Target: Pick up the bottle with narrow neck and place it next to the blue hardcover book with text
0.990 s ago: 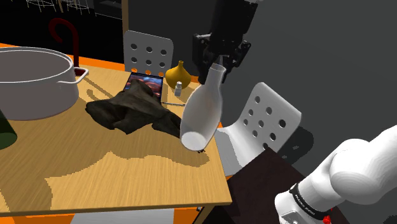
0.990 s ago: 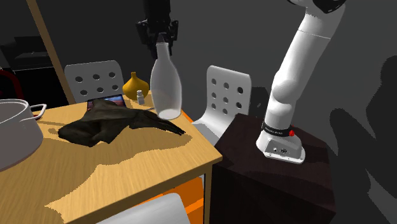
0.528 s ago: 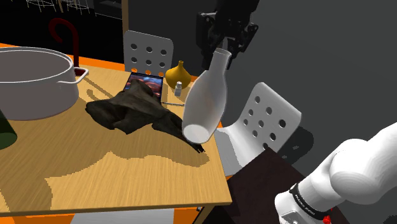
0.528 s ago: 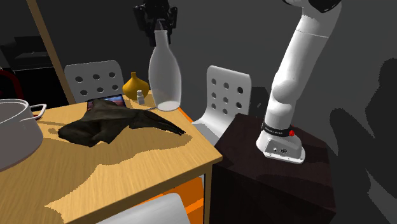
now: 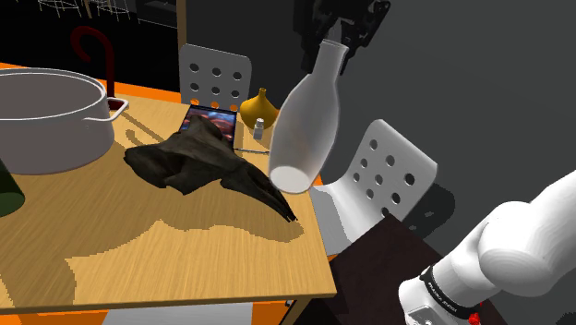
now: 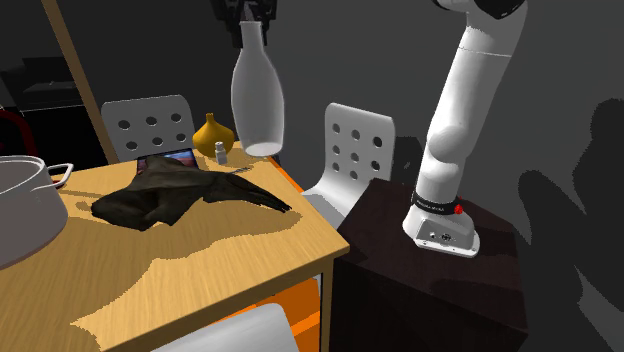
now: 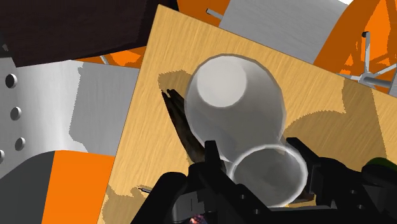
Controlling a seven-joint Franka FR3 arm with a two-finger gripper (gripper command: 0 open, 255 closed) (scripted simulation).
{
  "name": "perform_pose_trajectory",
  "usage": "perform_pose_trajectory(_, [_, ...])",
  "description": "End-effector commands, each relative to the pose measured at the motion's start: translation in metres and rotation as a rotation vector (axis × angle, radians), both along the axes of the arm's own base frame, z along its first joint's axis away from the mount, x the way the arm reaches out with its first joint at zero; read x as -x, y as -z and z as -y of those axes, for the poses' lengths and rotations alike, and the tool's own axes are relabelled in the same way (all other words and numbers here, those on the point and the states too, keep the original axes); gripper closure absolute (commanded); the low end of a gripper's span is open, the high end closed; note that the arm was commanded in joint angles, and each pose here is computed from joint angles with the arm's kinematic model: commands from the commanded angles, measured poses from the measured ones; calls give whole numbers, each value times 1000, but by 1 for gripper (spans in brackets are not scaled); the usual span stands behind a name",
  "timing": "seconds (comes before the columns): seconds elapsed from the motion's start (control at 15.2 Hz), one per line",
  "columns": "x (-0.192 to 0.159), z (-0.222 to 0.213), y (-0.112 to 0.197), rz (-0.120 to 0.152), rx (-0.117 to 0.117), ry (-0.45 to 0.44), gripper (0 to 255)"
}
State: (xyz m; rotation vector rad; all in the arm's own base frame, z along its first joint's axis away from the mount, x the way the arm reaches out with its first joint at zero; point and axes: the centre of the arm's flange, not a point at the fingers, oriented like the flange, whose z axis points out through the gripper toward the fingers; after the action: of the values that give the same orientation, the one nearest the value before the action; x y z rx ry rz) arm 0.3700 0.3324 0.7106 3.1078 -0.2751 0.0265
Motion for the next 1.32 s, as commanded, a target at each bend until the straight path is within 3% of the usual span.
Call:
perform_pose_trajectory(0.0, [-1,0,-11,0,0,0,255])
perform_pose_trajectory(0.4, [-1,0,-40,0,0,0,255])
perform_pose_trajectory(1.25, [-134,69,43,0,0,0,255])
